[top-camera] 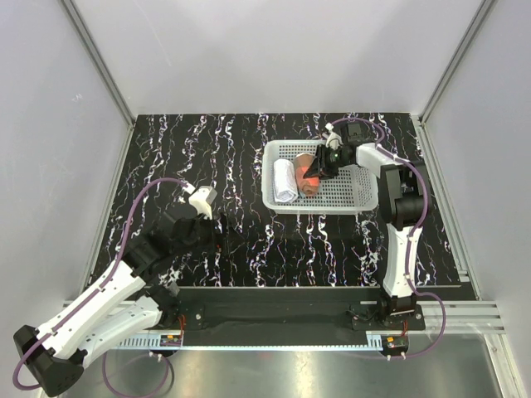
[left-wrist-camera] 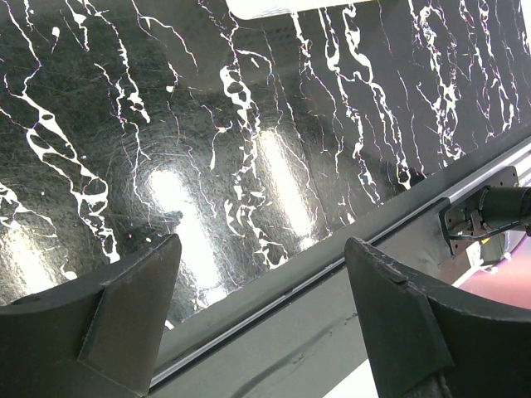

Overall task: Roll the towels
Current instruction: Place the rolled towel into the container

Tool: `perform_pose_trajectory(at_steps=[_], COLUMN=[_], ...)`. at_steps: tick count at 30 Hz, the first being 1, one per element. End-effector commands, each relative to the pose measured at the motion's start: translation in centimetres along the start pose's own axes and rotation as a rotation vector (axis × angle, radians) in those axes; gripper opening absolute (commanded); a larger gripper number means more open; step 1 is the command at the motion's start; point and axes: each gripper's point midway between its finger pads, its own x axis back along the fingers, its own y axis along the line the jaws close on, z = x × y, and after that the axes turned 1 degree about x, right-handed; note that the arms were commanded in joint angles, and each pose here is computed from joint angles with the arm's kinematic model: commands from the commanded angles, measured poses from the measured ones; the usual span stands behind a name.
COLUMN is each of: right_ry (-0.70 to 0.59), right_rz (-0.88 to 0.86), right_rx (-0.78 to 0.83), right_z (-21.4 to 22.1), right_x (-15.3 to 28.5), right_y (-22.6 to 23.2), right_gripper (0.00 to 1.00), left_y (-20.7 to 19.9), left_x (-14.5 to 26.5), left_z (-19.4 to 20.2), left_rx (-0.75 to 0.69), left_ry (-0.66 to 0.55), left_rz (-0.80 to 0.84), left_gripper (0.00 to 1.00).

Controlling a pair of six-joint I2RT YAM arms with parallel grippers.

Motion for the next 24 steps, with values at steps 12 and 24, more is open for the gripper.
perform_pose_trajectory(at_steps=[12,24], right_ry=[0.196,0.123], right_rz=[0.123,0.171], right_rx=[-0.249,-0.18], right_z=[6.5,2.9], right_x=[2.7,8.6], right_y=[-0.3,4.4], right_gripper=[1.0,1.0], left_y=[-0.1,0.6], left_x=[0.1,-0.6], left_z=[-1.0,-0.9], left_rx=[0.001,0.003], left_ry=[-0.045,-0.032], left_rz=[-0.002,-0.038], left_gripper=[0.86,0.86])
